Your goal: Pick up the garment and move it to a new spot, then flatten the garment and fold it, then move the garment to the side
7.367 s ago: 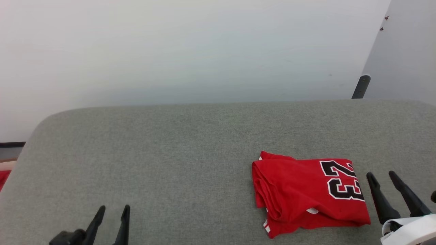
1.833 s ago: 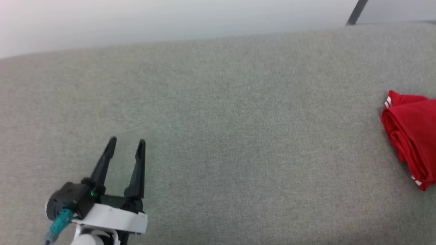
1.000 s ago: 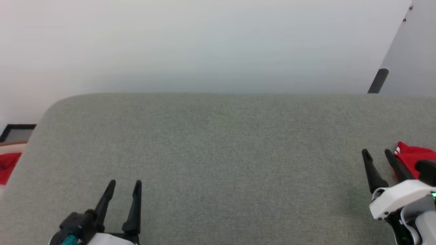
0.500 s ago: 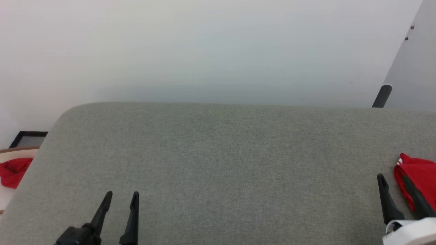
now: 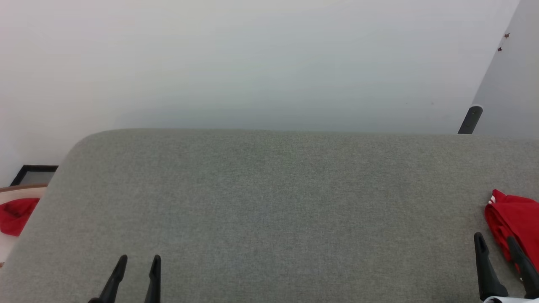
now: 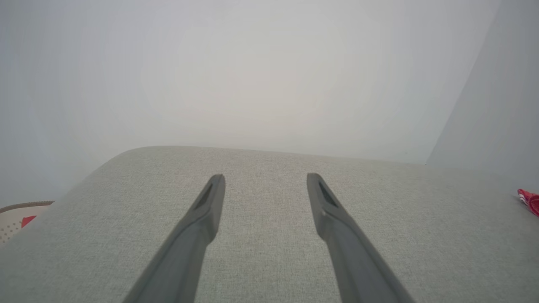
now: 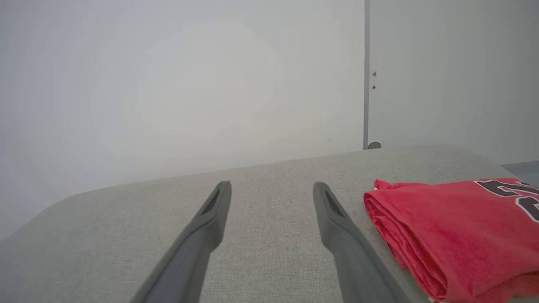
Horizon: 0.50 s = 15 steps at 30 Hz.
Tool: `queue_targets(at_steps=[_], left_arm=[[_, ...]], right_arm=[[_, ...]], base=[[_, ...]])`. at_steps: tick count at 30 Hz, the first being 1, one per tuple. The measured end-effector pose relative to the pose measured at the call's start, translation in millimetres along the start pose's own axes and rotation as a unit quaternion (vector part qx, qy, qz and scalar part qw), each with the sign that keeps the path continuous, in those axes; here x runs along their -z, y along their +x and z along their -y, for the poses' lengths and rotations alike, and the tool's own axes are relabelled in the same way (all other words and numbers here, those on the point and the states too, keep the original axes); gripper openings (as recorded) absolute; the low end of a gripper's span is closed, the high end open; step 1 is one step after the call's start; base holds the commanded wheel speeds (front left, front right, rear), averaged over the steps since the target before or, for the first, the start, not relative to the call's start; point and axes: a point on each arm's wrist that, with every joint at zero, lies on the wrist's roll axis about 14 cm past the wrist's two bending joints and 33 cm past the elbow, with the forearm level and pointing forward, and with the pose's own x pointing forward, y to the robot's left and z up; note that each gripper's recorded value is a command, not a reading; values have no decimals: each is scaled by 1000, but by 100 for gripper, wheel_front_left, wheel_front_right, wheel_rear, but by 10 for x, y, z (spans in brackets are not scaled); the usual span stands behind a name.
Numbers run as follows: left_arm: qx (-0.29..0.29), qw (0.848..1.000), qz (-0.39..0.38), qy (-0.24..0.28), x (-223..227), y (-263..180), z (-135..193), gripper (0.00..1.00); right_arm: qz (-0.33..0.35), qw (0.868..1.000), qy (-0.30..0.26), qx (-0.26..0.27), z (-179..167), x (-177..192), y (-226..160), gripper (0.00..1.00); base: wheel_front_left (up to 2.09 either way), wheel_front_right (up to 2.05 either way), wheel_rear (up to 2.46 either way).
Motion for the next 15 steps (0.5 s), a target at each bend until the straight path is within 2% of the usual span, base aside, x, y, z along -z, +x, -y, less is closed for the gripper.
queue_targets(at_steps=[15], left_arm=[[8, 1000, -1, -2, 3, 31, 34, 100]], right_arm=[[-1, 1000, 5, 4, -24, -19, -46, 100]], base=[[0, 0, 0]])
